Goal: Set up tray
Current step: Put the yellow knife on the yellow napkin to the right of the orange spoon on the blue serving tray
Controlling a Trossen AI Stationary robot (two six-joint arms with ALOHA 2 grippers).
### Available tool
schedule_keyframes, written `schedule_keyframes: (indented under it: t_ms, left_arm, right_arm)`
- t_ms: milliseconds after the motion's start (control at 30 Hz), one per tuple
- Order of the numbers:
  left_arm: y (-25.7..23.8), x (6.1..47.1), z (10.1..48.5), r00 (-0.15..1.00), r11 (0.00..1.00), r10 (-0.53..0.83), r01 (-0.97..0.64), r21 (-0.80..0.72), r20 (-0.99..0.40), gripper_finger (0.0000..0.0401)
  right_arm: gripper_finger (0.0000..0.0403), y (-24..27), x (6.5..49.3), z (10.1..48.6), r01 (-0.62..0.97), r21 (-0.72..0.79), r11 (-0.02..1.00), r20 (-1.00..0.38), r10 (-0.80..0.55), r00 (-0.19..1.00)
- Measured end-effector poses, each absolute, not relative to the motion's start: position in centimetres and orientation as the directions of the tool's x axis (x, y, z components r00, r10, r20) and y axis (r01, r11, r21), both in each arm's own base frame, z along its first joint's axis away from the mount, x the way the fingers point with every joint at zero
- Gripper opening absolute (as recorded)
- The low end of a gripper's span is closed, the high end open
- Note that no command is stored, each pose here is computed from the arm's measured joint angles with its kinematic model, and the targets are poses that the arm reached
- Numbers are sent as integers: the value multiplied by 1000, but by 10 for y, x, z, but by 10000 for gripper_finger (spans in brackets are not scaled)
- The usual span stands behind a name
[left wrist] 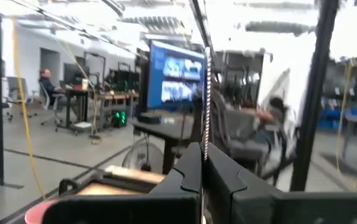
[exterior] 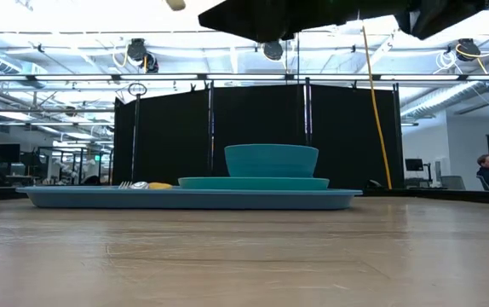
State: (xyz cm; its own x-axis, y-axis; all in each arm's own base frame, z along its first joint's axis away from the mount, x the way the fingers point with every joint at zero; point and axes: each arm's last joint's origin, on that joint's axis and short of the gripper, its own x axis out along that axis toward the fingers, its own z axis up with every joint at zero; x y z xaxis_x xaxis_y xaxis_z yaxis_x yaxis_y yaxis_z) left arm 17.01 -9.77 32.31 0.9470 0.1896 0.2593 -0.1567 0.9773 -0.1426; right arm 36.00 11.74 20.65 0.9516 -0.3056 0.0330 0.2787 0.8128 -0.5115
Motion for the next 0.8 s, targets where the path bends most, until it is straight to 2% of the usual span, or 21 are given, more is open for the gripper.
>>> schedule_keyframes:
  t_ms: [133, 233, 433, 500, 667, 800]
  left_arm:
    - [-91, 170, 331, 918, 966, 226, -169, -193, 327, 2]
    - [-87, 169, 338, 896, 972, 204, -139, -188, 393, 2]
    - [-81, 168, 344, 867, 974, 209, -142, -178, 453, 2]
    - [-79, 167, 345, 863, 972, 216, -144, -188, 457, 2]
    - [-77, 166, 348, 845, 968, 227, -142, -206, 484, 3]
    - [-78, 164, 350, 831, 979, 182, -106, -172, 525, 3]
  right_arm:
    - [210, 116, 358, 209, 285, -640, 714, 83, -304, 949]
    - [210, 116, 359, 210, 240, -707, 666, 93, -249, 964]
    - [210, 103, 364, 214, 201, -565, 801, 133, -152, 979]
    - [210, 102, 365, 214, 196, -574, 795, 138, -142, 980]
    - [210, 104, 362, 224, 264, -657, 706, 230, -146, 962]
    - [210, 105, 360, 229, 319, -754, 574, 276, -164, 947]
